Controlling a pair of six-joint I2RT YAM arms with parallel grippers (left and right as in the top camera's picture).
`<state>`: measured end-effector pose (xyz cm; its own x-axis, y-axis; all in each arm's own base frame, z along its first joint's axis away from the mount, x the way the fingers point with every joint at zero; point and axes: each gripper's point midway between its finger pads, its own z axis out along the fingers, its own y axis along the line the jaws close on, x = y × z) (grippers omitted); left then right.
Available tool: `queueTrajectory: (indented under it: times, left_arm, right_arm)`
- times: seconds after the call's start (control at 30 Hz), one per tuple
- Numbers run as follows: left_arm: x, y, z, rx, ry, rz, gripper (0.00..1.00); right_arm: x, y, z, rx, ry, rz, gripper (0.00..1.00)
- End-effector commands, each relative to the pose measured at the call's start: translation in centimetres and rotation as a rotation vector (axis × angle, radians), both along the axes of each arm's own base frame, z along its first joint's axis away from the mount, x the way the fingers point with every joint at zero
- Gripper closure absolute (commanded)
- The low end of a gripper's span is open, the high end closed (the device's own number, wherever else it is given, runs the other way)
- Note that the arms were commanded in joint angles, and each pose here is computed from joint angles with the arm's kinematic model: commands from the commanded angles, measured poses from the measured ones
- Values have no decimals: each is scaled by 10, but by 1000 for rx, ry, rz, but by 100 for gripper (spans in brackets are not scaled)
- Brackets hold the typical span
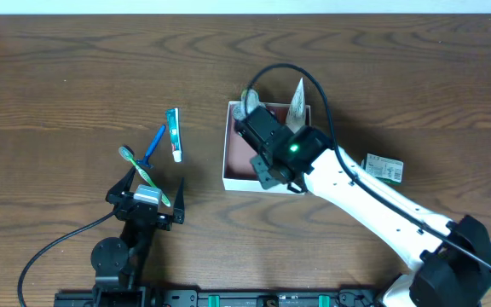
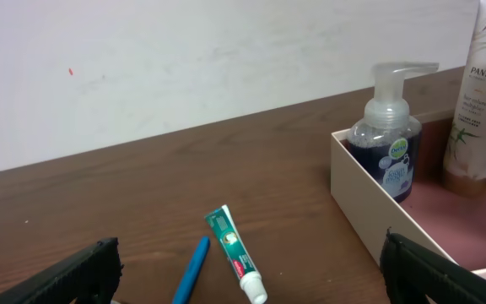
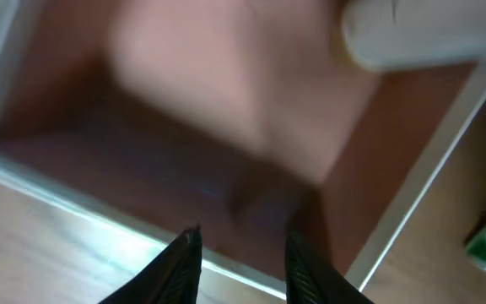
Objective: Pack container
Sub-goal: 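Push the soap bottle into place with the right gripper and release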
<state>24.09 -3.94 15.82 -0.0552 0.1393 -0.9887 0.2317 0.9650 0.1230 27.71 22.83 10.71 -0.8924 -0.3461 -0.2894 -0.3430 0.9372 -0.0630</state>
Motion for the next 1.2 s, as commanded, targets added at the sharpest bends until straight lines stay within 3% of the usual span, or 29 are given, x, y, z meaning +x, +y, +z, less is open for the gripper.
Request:
queueTrajectory:
  times: [0.0,0.37,1.17]
  left_arm:
    - [-1,-1,-16,-5,48,-6,2]
    - [-1,-1,-16,-5,48,-6,2]
    - [-1,-1,-16,-5,48,-6,2]
  right_arm:
    - [2,-16,-15,-13,2,-116,66]
    - [0,-35,-36,-46,18,-162,66]
    - [6,-68,-35,-138,12,-215,66]
